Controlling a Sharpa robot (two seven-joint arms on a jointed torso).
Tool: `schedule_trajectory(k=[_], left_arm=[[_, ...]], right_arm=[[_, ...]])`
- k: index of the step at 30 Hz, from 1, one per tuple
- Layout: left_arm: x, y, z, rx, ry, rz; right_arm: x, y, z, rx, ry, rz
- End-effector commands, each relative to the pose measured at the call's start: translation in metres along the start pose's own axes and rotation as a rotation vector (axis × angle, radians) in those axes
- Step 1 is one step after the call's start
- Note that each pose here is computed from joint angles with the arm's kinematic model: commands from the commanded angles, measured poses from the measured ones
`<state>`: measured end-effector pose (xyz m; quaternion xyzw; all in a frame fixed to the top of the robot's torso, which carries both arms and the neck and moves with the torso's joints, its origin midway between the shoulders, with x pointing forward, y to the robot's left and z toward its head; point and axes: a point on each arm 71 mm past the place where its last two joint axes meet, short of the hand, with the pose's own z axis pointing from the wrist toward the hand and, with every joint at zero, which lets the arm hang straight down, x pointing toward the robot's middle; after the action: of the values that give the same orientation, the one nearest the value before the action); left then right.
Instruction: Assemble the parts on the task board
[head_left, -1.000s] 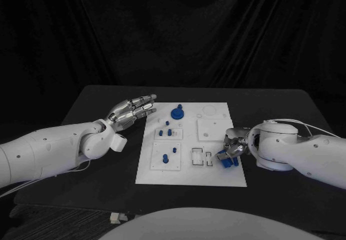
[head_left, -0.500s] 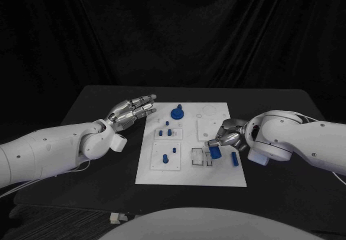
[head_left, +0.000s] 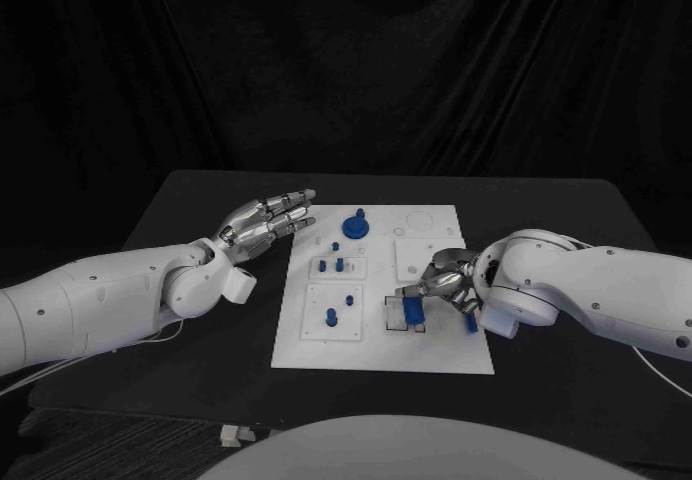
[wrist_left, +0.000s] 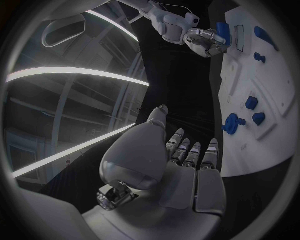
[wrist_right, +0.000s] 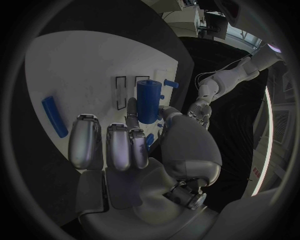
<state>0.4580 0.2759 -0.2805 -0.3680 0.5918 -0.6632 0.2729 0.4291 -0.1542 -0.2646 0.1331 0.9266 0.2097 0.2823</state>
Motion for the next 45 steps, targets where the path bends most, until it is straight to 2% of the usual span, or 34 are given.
schedule_trajectory(k=[1,6,17,28,45], left_arm=[[0.0024,-0.0003,0.0011,0.015,0.014,-0.018],[0.0030,0.0002,0.0019,0.013,0.016,-0.019],[0.0038,0.0013,0.0026,0.008,0.021,-0.023],[0.0038,0.0033,0.0020,0.000,0.023,-0.026],[0.0043,0.0052,0.0014,-0.006,0.024,-0.029]], right_arm=[[0.002,0.000,0.004,0.004,-0.014,-0.029],[0.004,0.002,0.008,0.002,-0.028,-0.057],[0.009,0.005,0.013,0.008,-0.013,-0.084],[0.011,0.007,0.014,0.023,-0.008,-0.139],[0.011,0.007,0.015,0.029,-0.010,-0.146]])
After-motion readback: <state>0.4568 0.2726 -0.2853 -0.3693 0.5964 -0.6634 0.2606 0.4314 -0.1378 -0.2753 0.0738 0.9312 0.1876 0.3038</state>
